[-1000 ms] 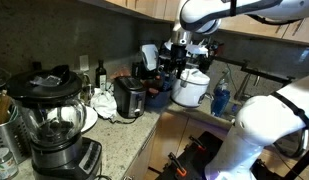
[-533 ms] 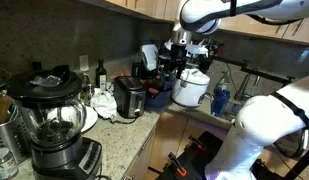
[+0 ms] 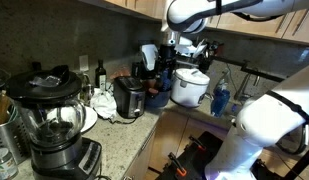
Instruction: Clean the plate with the towel and move it a bit
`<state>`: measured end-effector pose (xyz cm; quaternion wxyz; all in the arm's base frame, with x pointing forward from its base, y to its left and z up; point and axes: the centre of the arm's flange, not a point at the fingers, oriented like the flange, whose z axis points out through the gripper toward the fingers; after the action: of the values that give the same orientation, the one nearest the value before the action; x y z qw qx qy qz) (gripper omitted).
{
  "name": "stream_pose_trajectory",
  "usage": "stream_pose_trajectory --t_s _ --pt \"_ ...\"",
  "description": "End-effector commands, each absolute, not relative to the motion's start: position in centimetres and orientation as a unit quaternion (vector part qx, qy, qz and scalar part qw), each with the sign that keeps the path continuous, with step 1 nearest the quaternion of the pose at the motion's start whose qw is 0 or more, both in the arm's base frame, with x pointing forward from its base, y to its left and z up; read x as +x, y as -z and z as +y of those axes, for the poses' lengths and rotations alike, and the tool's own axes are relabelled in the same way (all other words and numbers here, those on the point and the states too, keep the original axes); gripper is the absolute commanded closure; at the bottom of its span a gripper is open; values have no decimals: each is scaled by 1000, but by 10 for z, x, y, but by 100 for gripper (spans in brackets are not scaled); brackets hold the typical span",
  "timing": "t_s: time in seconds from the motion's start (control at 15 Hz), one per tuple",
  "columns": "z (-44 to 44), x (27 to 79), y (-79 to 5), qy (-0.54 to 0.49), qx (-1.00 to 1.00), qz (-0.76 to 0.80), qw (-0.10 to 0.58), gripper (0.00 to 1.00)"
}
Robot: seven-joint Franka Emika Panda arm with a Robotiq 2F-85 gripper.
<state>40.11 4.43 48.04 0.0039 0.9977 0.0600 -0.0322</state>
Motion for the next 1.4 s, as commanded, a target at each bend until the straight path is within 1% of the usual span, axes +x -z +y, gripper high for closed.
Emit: stream_pose_trajectory --t_s 0.0,0.27,0.6,0.93,1.33 --pt "105 462 -473 41 993 108 38 0" --pt "179 506 -460 23 981 179 66 0" --pt "227 544 -431 0 969 225 106 0" --pt "250 557 -353 3 942 294 164 0" --pt "265 568 -259 -63 915 331 222 0"
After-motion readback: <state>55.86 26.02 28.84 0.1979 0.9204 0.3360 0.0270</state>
